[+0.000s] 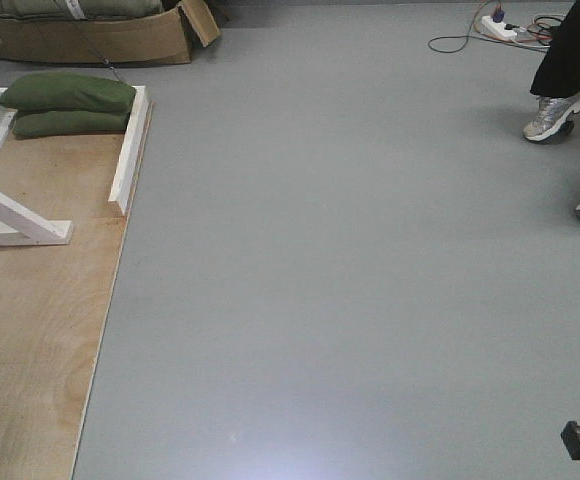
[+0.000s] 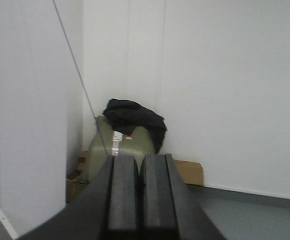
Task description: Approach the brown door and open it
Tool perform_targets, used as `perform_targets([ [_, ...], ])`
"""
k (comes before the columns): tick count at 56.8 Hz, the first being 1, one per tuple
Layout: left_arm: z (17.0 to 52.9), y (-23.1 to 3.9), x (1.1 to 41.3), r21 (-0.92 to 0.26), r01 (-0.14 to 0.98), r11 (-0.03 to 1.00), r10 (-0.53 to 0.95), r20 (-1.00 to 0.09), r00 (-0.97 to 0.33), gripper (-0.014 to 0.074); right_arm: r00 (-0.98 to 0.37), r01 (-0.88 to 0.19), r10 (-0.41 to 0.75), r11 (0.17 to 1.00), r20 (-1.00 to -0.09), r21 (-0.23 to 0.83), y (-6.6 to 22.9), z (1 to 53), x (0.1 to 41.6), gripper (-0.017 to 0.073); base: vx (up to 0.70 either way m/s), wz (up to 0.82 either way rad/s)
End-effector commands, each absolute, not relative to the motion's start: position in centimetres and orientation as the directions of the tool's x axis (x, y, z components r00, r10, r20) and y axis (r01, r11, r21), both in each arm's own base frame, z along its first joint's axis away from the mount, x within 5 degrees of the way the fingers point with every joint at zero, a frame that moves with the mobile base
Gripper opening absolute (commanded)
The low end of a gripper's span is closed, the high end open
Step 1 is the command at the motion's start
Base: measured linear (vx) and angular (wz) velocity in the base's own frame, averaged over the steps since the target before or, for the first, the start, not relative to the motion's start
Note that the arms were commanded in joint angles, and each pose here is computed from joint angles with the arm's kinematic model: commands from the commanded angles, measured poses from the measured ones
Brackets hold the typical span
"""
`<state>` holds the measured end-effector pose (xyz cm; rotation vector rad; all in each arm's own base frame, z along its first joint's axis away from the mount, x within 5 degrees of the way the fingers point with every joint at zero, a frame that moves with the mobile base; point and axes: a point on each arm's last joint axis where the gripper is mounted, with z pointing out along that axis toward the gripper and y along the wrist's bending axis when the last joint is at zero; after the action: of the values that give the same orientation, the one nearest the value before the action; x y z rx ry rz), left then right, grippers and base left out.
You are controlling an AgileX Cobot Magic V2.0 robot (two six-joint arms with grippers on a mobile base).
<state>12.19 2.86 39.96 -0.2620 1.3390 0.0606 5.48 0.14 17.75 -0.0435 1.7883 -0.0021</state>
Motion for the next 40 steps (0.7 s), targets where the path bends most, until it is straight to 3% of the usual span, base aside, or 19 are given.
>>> perform_targets([
  [1, 43.3, 4.0, 12.2, -0.160, -0.246, 0.956, -0.061, -0.928, 0.367, -0.0003, -0.124, -0.023, -0.040, 0.999, -0.991, -0.037, 0.1, 18.4, 5.5, 0.0000, 0.00, 0.00],
  [12, 46.0, 6.8, 12.4, -0.195, -0.399, 0.896, -0.011, -0.908, 0.419, -0.0003, -0.124, -0.023, -0.040, 0.999, -0.991, -0.037, 0.1, 18.4, 5.5, 0.0000, 0.00, 0.00],
  [29, 48.7, 11.2, 12.9, -0.293, -0.533, 0.794, -0.001, -0.877, 0.480, -0.0003, -0.124, -0.023, -0.040, 0.999, -0.991, -0.037, 0.1, 18.4, 5.5, 0.0000, 0.00, 0.00],
  [40, 49.7, 13.9, 12.3, -0.309, -0.636, 0.707, 0.021, -0.890, 0.456, -0.0003, -0.124, -0.023, -0.040, 0.999, -0.991, -0.037, 0.1, 18.4, 5.5, 0.0000, 0.00, 0.00],
])
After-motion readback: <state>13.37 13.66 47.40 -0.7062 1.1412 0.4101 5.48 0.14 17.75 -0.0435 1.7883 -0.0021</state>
